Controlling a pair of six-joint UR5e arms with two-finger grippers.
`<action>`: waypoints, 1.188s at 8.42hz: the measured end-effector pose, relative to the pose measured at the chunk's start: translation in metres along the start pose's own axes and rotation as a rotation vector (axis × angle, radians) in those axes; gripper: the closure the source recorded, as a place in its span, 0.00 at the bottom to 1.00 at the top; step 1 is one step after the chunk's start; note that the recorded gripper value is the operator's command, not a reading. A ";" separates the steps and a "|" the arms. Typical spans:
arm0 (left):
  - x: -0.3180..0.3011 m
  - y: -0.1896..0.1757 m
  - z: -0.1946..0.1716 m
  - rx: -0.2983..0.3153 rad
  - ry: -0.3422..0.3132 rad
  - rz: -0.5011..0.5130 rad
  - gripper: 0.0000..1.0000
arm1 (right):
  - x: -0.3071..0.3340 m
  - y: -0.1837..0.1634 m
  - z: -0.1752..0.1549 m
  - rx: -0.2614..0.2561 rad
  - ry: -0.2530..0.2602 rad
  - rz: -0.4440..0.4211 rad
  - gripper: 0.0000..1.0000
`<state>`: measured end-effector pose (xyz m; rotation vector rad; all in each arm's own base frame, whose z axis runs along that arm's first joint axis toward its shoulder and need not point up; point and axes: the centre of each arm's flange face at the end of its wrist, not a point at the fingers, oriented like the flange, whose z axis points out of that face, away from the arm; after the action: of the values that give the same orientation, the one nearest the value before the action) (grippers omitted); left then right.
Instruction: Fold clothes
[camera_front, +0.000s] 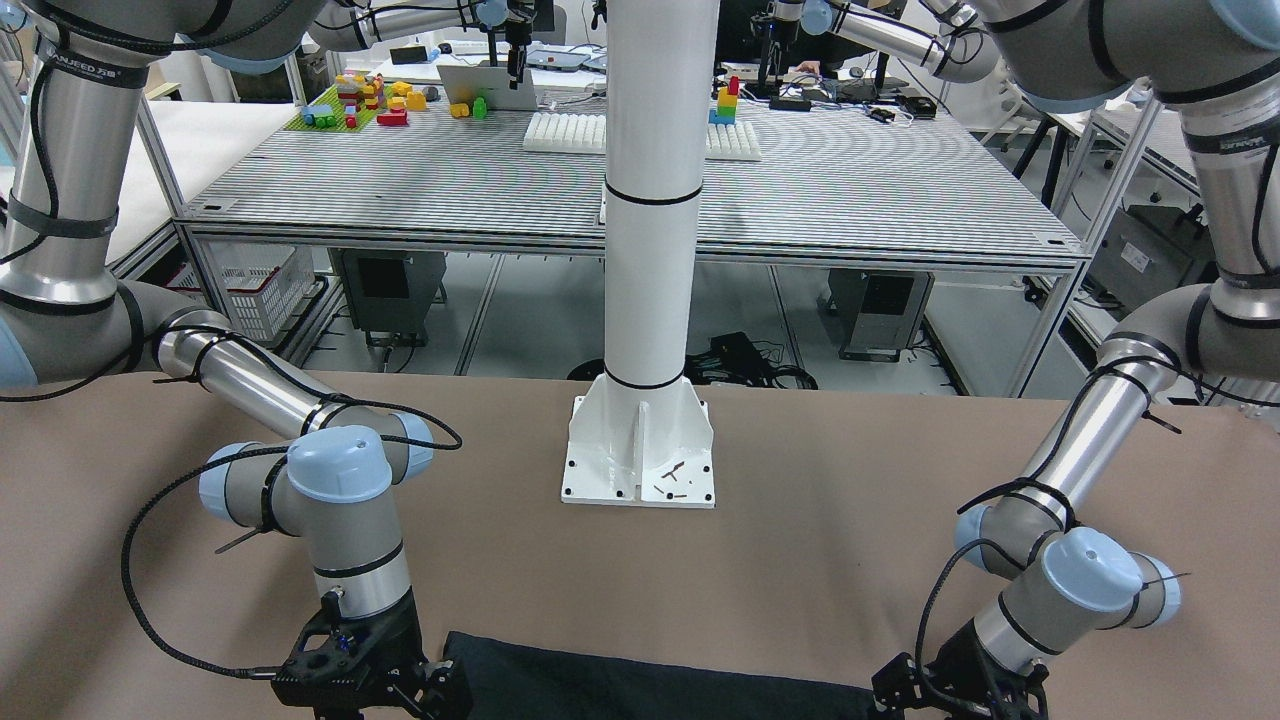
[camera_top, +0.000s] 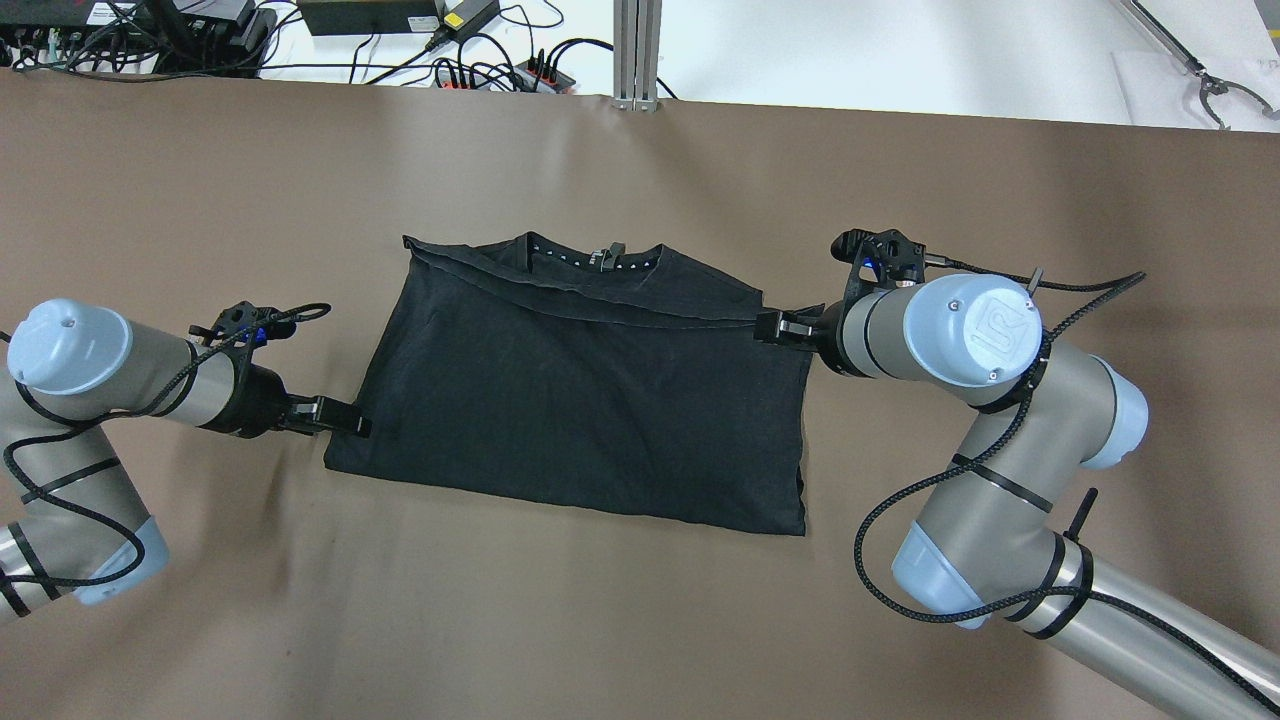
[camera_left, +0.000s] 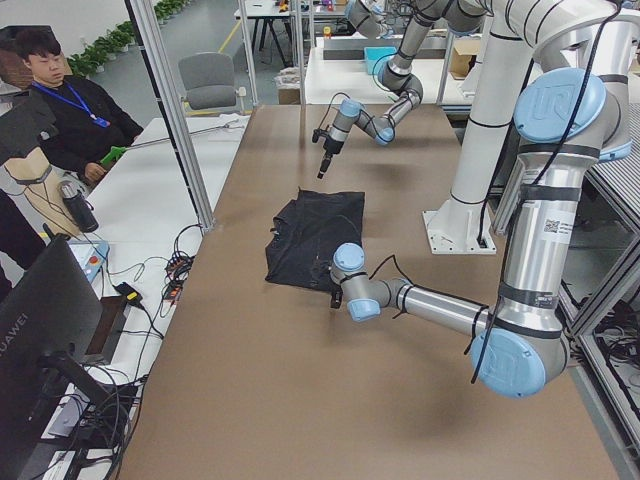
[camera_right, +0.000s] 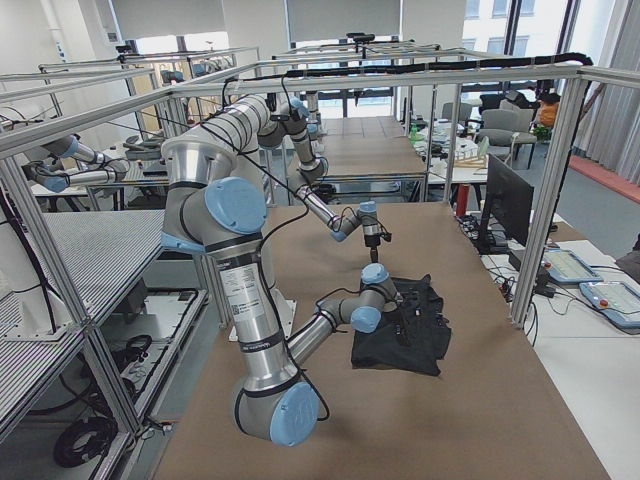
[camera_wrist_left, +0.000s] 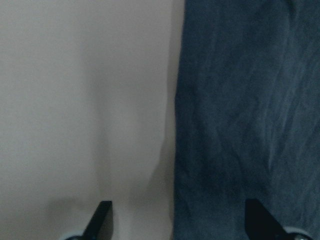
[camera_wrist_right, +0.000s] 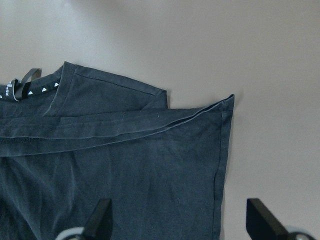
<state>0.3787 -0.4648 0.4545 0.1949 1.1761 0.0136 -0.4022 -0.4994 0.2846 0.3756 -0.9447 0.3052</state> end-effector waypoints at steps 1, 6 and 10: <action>0.004 0.007 0.006 -0.012 0.005 0.008 0.57 | 0.000 0.000 0.000 0.000 0.000 0.001 0.06; 0.009 0.013 0.010 -0.015 0.015 0.029 1.00 | -0.001 0.000 0.002 0.003 -0.011 -0.002 0.06; -0.019 -0.028 -0.022 0.052 -0.013 0.027 1.00 | -0.001 0.000 0.002 0.003 -0.013 -0.002 0.06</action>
<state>0.3484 -0.4914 0.4596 0.2563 1.1615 0.0061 -0.4042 -0.5005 0.2853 0.3820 -0.9563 0.3026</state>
